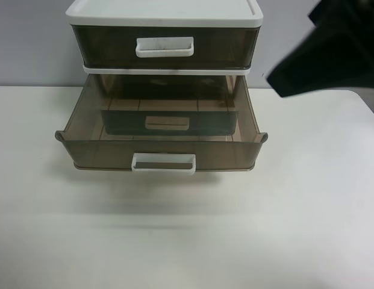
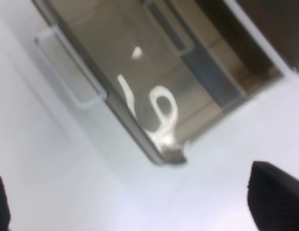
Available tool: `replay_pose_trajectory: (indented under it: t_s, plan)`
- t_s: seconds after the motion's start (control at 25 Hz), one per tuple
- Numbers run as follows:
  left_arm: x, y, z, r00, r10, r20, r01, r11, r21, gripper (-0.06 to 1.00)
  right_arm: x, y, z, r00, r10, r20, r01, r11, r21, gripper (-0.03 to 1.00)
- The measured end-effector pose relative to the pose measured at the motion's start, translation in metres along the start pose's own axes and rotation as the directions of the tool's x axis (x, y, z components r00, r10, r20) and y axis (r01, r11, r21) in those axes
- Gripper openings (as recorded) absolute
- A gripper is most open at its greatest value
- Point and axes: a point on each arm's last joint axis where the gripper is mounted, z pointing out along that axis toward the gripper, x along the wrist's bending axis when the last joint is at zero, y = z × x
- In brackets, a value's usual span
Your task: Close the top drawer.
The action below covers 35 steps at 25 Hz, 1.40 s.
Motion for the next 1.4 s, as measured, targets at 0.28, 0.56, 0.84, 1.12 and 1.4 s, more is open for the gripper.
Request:
replay_pose_trajectory:
  t_s: [0.28, 0.56, 0.84, 1.12, 1.4]
  plan:
    - [0.000, 0.000, 0.000, 1.000, 0.000, 0.000, 0.000, 1.000, 0.000, 0.99, 0.003, -0.095, -0.027, 0.976, 0.195, 0.100, -0.190, 0.980, -0.055, 0.96]
    - [0.000, 0.000, 0.000, 1.000, 0.000, 0.000, 0.000, 1.000, 0.000, 0.99, 0.024, -0.170, -0.015, 0.831, 0.476, 0.288, -0.427, 0.878, -0.217, 0.96]
    - [0.000, 0.000, 0.000, 1.000, 0.000, 0.000, 0.000, 1.000, 0.000, 0.99, 0.053, -0.210, 0.000, 0.731, 0.579, 0.362, -0.465, 0.810, -0.357, 0.96]
    - [0.000, 0.000, 0.000, 1.000, 0.000, 0.000, 0.000, 1.000, 0.000, 0.99, 0.059, -0.213, -0.004, 0.723, 0.586, 0.367, -0.440, 0.799, -0.409, 0.96]
    - [0.000, 0.000, 0.000, 1.000, 0.000, 0.000, 0.000, 1.000, 0.000, 0.99, 0.059, -0.214, -0.004, 0.715, 0.594, 0.369, -0.447, 0.794, -0.412, 0.96]
